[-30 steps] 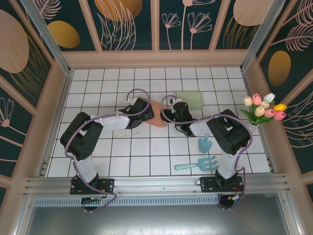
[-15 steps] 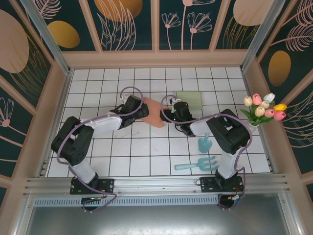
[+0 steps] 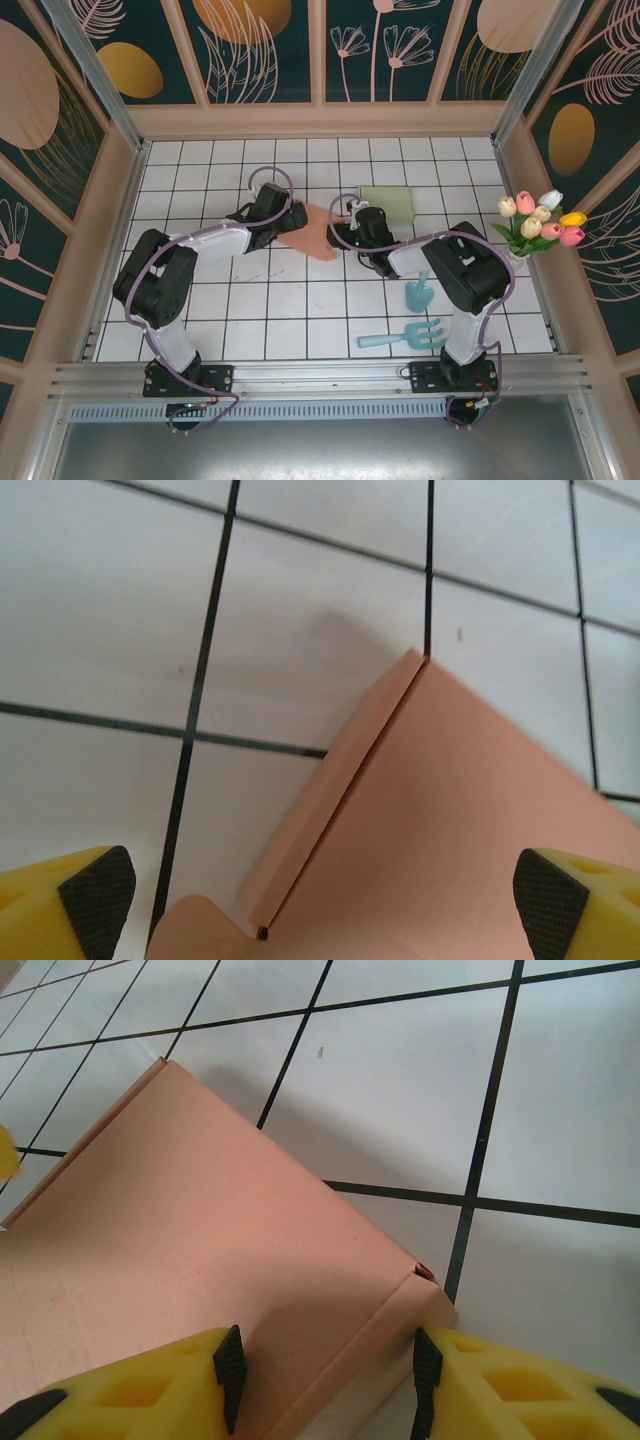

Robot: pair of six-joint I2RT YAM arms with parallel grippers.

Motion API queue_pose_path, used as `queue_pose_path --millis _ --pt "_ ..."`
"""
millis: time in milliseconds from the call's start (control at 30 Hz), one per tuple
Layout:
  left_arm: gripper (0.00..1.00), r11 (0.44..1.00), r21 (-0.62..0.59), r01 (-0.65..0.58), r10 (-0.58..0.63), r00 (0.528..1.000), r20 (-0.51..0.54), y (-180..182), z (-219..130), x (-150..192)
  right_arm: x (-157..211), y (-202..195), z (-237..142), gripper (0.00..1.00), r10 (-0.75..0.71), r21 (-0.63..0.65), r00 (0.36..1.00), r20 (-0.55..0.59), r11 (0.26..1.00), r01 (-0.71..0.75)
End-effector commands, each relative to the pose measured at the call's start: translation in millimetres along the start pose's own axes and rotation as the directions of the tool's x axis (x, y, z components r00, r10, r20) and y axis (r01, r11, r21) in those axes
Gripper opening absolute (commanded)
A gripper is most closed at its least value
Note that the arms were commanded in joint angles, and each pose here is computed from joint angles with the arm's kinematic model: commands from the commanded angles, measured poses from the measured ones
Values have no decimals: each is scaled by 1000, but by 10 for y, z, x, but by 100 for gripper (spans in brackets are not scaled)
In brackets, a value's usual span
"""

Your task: Fold the paper box

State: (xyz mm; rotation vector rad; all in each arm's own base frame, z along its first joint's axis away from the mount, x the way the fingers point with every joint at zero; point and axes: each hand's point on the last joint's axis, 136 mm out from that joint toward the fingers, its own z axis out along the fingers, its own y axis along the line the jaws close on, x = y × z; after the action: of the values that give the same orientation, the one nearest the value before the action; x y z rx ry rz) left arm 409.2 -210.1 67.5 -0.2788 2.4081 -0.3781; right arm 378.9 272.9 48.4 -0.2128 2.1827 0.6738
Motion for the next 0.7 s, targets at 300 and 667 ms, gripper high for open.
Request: queue_pose_path --millis 300,667 --pt "88 999 42 19 -16 997 -73 16 205 294 654 -272 37 50 4 66 977 -215 998 10" --pt "80 1000 14 10 -9 998 -69 84 225 325 650 -275 36 50 4 67 977 -214 998 11"
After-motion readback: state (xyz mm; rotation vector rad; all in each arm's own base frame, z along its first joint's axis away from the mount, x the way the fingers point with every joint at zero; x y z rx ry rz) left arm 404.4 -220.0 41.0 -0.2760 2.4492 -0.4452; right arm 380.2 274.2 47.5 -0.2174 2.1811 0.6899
